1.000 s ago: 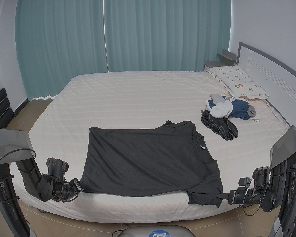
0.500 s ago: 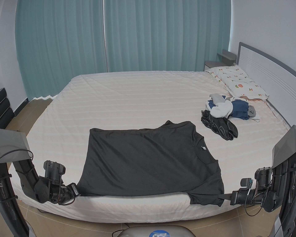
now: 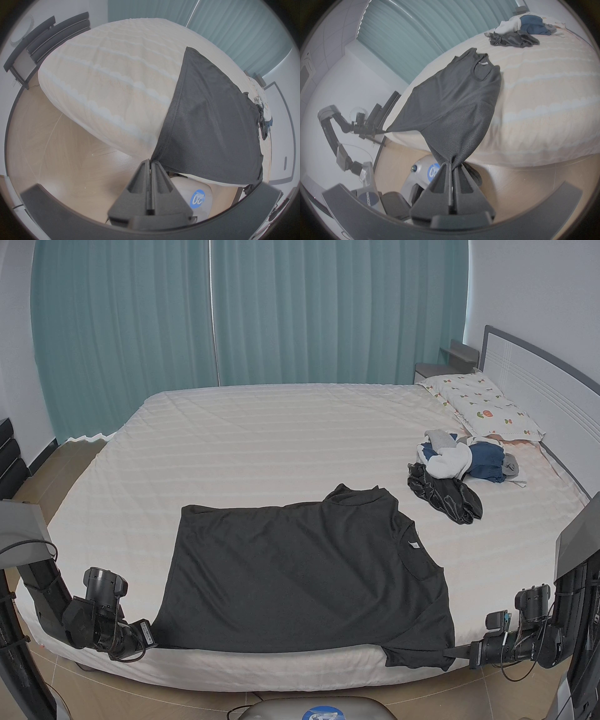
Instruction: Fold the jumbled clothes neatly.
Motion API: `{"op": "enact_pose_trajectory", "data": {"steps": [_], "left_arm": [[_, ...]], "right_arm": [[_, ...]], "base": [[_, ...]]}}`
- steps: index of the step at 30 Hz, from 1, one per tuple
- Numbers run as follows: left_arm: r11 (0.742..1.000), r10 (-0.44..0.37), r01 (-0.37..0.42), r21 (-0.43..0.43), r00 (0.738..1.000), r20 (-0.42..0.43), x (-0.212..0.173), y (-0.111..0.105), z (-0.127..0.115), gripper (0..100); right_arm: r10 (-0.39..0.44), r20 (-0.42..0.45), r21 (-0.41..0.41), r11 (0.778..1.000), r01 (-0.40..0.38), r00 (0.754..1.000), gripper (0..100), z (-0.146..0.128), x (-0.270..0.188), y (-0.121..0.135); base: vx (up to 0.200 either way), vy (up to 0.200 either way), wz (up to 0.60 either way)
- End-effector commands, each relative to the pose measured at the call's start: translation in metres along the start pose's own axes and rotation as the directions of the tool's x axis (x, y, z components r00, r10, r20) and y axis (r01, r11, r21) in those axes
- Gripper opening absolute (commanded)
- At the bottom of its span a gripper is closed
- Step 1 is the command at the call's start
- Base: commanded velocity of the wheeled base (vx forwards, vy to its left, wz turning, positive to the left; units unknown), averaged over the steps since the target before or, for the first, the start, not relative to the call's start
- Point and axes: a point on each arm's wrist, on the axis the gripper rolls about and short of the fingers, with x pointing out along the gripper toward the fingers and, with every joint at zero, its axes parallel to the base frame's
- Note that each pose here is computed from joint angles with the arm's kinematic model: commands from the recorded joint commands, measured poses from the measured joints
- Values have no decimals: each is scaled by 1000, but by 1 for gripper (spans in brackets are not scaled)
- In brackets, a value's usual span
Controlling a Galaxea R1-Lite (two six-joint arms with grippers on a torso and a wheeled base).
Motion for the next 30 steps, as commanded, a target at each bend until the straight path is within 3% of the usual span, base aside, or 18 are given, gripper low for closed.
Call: {"op": "enact_pose_trajectory", "data": {"steps": [1, 14, 20, 25, 30], "left_arm": [[1000, 1, -1, 26, 1000, 1, -10, 0, 1, 0], [989, 73, -57, 136, 990, -121, -33, 8, -13, 0], [977, 115, -74, 201, 973, -200, -46, 11, -20, 0], [970, 129, -76, 230, 965, -228, -50, 13, -23, 0], [975, 105, -62, 213, 975, -197, -52, 9, -16, 0]], "right_arm": [[10, -8, -13, 1000, -10, 1000, 0, -2, -11, 1], [30, -68, -46, 998, -33, 997, 0, -8, -23, 5], [26, -98, -49, 998, -31, 995, 0, -10, -33, 10], [25, -113, -65, 997, -33, 993, 0, -12, -37, 11], [48, -92, -79, 995, -55, 995, 0, -9, -36, 11]], "base": [[0, 0, 0], [0, 0, 0], [0, 0, 0], [0, 0, 0], [0, 0, 0]]}}
